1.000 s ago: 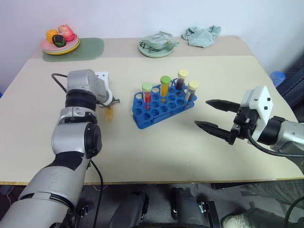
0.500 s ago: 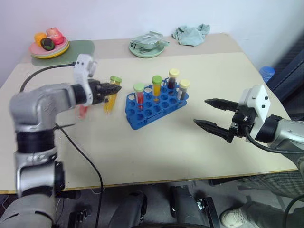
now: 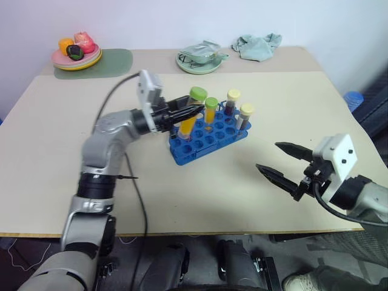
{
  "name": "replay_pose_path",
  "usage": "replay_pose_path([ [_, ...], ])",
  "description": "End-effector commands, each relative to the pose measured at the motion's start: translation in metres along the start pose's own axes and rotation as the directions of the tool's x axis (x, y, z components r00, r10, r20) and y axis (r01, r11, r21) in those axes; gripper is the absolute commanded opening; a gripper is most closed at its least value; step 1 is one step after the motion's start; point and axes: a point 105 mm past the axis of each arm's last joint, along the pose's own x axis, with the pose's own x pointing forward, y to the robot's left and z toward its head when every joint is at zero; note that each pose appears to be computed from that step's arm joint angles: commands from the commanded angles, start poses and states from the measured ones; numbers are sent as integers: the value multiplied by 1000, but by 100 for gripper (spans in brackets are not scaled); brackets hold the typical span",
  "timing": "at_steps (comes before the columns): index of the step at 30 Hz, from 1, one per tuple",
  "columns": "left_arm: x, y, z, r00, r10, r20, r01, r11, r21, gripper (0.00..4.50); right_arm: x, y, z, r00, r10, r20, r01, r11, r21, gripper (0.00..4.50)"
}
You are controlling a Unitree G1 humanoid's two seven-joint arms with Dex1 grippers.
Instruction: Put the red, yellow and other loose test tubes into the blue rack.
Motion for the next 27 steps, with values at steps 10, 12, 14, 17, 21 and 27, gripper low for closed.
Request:
replay_pose_path([
  [10, 58, 8, -17, 995, 48, 91, -48, 999, -5, 75, -18, 11, 11, 988, -146, 50, 146, 989, -13, 371],
  [12, 64, 13, -22, 991, 93, 98, -94, 996, 4, 75, -18, 12, 11, 987, -152, 54, 152, 988, -2, 371],
  [14, 69, 10, -29, 990, 95, 103, -96, 995, 0, 75, -16, 13, 14, 985, -158, 69, 157, 987, 24, 371],
  [17, 77, 6, -40, 989, 109, 102, -110, 994, 8, 75, -15, 14, 15, 983, -167, 72, 164, 985, 53, 371],
  [21, 80, 3, -52, 986, 136, 94, -139, 990, 29, 75, -15, 14, 15, 982, -180, 65, 175, 982, 75, 371],
  [27, 79, 3, -66, 980, 183, 71, -190, 977, 101, 75, -16, 14, 16, 981, -188, 57, 183, 980, 78, 371],
])
